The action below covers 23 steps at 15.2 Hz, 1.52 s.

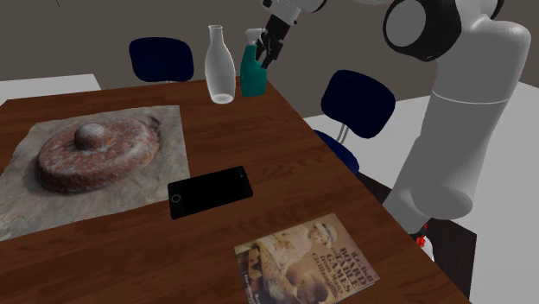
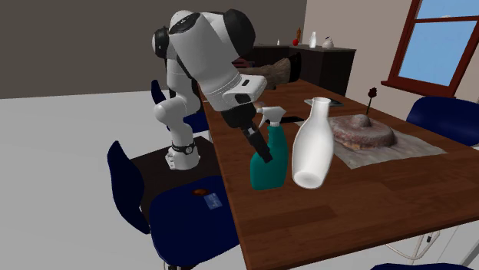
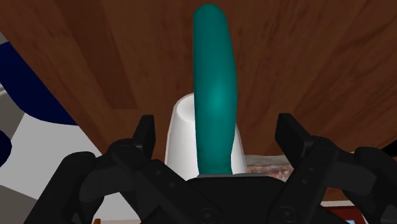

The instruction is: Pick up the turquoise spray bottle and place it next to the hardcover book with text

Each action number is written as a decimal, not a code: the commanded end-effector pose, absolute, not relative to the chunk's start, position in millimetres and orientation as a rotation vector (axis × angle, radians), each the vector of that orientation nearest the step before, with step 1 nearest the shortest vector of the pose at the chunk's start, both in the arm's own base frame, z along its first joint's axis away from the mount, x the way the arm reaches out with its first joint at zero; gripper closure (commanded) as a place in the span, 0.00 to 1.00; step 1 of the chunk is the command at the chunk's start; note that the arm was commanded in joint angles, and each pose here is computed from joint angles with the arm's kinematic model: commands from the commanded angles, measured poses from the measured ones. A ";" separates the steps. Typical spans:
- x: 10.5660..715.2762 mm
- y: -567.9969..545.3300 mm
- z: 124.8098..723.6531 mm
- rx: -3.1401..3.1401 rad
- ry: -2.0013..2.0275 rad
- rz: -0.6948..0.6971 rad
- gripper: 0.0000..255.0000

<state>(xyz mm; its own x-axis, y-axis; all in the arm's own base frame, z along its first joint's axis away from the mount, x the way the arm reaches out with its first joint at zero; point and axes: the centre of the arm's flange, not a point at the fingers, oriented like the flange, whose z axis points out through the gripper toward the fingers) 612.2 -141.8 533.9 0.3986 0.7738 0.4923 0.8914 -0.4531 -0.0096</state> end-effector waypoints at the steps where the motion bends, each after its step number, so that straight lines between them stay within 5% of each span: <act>1: 614.6 -135.0 522.7 -2.387 -1.461 -0.622 0.00; 9: 614.6 -135.0 522.7 -2.387 -1.461 -0.622 0.00; 10: 614.6 -135.0 522.7 -2.387 -1.461 -0.622 1.00; 23: 614.6 -135.0 543.8 -2.387 -1.461 -0.622 1.00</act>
<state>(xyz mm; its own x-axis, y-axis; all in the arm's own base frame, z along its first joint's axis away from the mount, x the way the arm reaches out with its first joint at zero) 614.7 -135.4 539.6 0.3981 0.7739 0.4925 0.8915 -0.4529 -0.0090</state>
